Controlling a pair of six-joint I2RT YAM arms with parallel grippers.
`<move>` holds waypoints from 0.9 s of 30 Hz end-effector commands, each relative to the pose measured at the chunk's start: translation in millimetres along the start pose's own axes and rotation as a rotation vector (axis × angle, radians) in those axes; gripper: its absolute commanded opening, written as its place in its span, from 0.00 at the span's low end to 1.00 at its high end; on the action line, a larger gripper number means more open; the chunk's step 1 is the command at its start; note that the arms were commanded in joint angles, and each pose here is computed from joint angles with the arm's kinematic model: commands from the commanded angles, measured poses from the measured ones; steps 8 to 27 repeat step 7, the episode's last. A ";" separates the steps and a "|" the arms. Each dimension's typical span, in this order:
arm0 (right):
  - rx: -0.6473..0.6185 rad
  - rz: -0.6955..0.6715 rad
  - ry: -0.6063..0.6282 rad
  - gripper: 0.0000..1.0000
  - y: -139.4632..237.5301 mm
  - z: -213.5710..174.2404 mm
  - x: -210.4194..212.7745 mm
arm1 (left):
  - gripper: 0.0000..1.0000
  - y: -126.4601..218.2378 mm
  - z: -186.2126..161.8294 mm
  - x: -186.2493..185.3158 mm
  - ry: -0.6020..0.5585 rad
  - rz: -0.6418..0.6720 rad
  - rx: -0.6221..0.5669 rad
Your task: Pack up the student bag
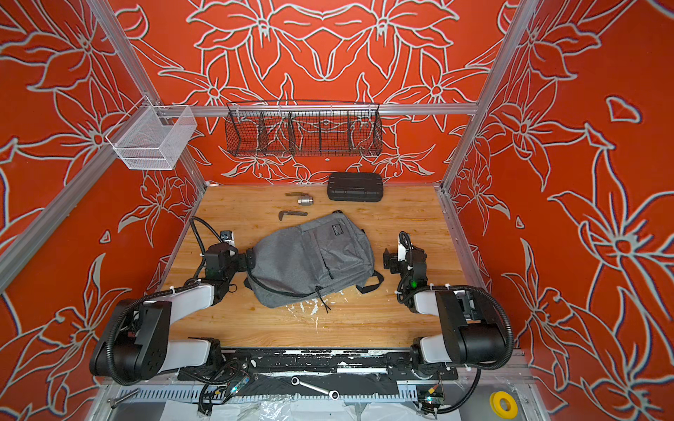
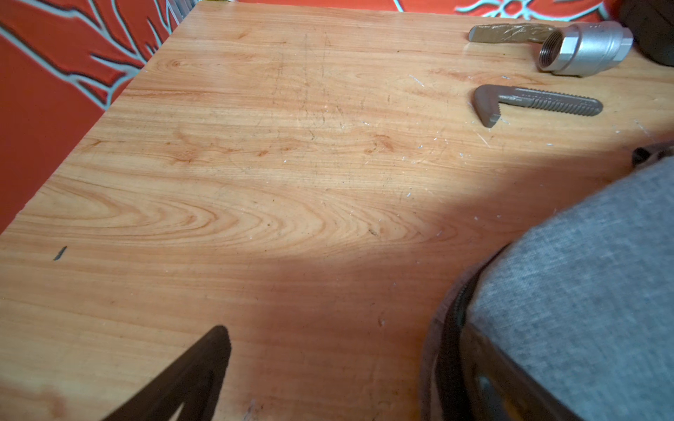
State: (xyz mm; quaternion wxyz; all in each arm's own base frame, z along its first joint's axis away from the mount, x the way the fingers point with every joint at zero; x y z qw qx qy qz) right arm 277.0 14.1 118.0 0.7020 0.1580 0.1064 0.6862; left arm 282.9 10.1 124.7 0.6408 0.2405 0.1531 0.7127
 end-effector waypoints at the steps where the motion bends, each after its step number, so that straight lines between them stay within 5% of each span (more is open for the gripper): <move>1: -0.034 0.022 0.007 0.97 -1.8 9.1 1.7 | 0.97 -3.0 7.7 -1.5 -0.004 -0.032 -0.021; 27: -0.021 -0.007 -0.004 0.97 -4.2 11.2 -0.2 | 0.97 -2.3 7.6 1.8 0.010 -0.060 -0.024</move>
Point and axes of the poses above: each gripper's point midway between its finger pads, its own y axis back along the fingers, its own x axis along the line the jaws close on, z = x × y, the point moved 9 cm from there along y, back along the fingers, and after that the axes turned 10 degrees about -y, right-handed, at the moved point
